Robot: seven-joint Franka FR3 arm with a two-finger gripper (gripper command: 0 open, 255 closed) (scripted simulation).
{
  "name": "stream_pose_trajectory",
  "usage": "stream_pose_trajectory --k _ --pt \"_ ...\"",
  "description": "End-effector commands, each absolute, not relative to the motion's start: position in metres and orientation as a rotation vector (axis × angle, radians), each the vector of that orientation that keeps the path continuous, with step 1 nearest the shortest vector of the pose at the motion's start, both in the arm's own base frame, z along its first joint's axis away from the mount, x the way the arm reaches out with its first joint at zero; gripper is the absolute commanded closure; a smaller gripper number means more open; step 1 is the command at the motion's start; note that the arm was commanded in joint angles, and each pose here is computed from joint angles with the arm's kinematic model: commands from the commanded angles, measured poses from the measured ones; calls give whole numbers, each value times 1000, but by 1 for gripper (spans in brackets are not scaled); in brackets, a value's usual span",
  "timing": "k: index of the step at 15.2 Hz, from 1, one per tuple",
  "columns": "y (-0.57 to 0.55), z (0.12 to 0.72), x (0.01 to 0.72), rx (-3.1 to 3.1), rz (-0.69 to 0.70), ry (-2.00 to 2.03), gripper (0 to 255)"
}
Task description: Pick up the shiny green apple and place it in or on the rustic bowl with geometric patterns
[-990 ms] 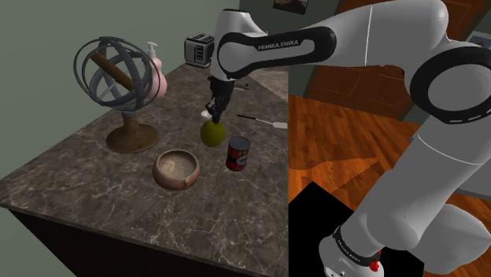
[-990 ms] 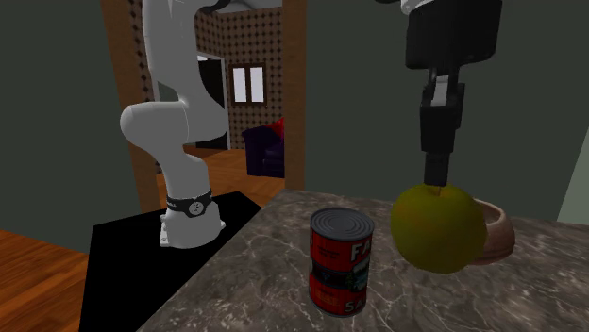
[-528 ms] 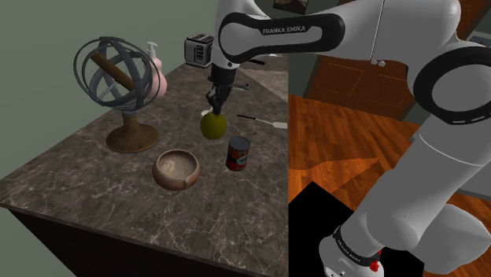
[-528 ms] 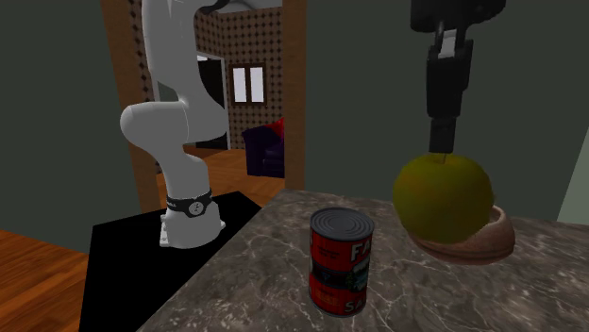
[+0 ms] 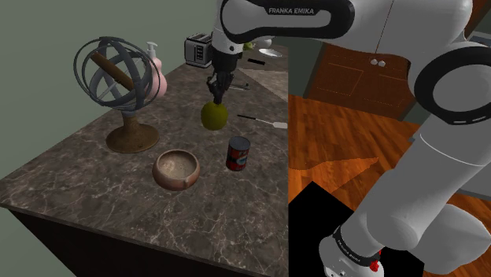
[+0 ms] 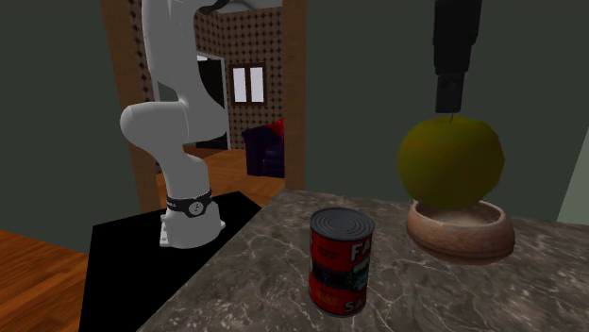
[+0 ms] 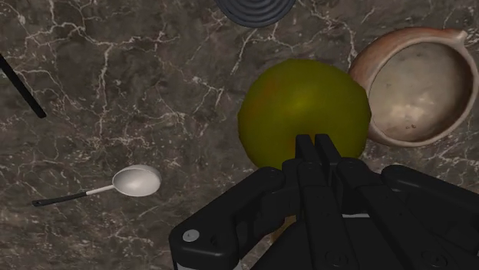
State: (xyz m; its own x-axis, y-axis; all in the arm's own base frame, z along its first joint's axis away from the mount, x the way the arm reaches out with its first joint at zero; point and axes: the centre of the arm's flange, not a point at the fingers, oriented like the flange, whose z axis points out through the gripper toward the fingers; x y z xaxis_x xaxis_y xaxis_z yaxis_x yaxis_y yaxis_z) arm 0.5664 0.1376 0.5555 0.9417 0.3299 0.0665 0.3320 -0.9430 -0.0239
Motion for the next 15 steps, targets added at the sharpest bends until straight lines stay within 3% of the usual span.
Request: stream_pose_trajectory --k 1,15 --pt "138 566 567 -3061 -95 -522 255" --pt "294 635 541 -3061 -95 -522 255"
